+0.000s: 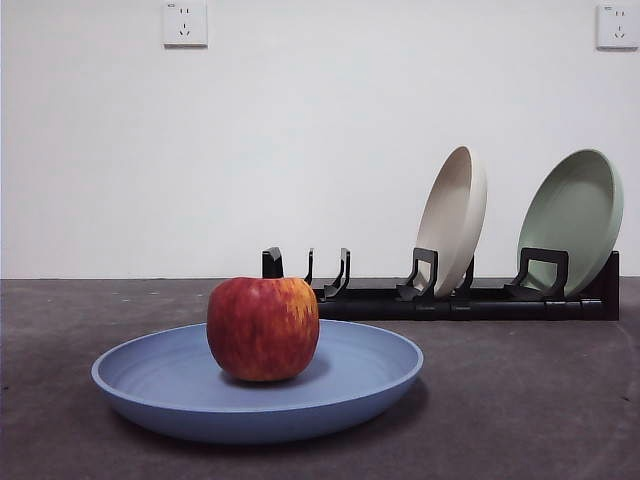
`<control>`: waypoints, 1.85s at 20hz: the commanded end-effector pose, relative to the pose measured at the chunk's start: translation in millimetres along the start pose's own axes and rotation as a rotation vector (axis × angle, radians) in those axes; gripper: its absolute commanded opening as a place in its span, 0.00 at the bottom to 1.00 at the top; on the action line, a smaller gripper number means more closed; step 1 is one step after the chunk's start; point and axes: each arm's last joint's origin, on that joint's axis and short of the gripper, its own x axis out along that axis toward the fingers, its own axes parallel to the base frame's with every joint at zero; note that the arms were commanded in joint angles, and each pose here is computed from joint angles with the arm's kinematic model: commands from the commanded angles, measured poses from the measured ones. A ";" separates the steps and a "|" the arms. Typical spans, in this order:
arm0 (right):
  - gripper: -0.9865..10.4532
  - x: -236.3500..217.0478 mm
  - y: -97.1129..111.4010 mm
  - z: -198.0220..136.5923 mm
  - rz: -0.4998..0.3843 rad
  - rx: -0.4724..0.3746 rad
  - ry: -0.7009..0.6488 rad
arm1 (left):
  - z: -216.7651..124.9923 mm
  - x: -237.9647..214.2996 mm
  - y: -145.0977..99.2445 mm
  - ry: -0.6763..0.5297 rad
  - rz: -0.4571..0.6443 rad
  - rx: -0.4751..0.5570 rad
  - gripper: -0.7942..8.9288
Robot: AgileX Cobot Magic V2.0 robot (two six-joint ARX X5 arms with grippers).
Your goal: Take the blue plate from the plate rack,put the plate on the table,take the apple from the table,put the apple in the plate
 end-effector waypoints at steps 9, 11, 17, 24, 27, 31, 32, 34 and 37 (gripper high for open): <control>0.09 -0.6 -1.0 -1.4 -0.013 -0.004 0.013 | 29.7 19.6 18.7 -0.634 -0.017 0.288 0.08; 0.09 -0.6 -1.0 -1.4 -0.013 -0.004 0.013 | 21.0 47.7 20.1 -0.735 -0.014 0.247 0.08; 0.09 -0.6 -1.0 -1.4 -0.013 -0.004 0.013 | -39.5 123.9 22.3 -0.786 -0.048 0.043 0.08; 0.09 -0.6 -1.0 -1.4 -0.013 -0.004 0.013 | -100.6 152.2 31.1 -0.757 0.085 -0.109 0.08; 0.09 -0.6 -1.0 -1.4 -0.013 -0.004 0.013 | -113.8 157.5 29.6 -0.664 0.081 -0.137 0.08; 0.09 -0.6 -1.0 -1.4 -0.013 -0.004 0.013 | -123.2 157.6 28.0 -0.601 0.115 -0.134 0.08; 0.09 -0.6 -1.0 -1.4 -0.013 -0.004 0.013 | -123.0 157.2 28.6 -0.604 0.132 -0.141 0.08; 0.09 -0.6 -1.0 -1.4 -0.013 -0.004 0.013 | -122.8 157.1 28.4 -0.609 0.117 -0.171 0.08; 0.09 -0.6 -1.0 -1.4 -0.013 -0.003 0.013 | -122.9 157.4 28.4 -0.604 0.116 -0.173 0.08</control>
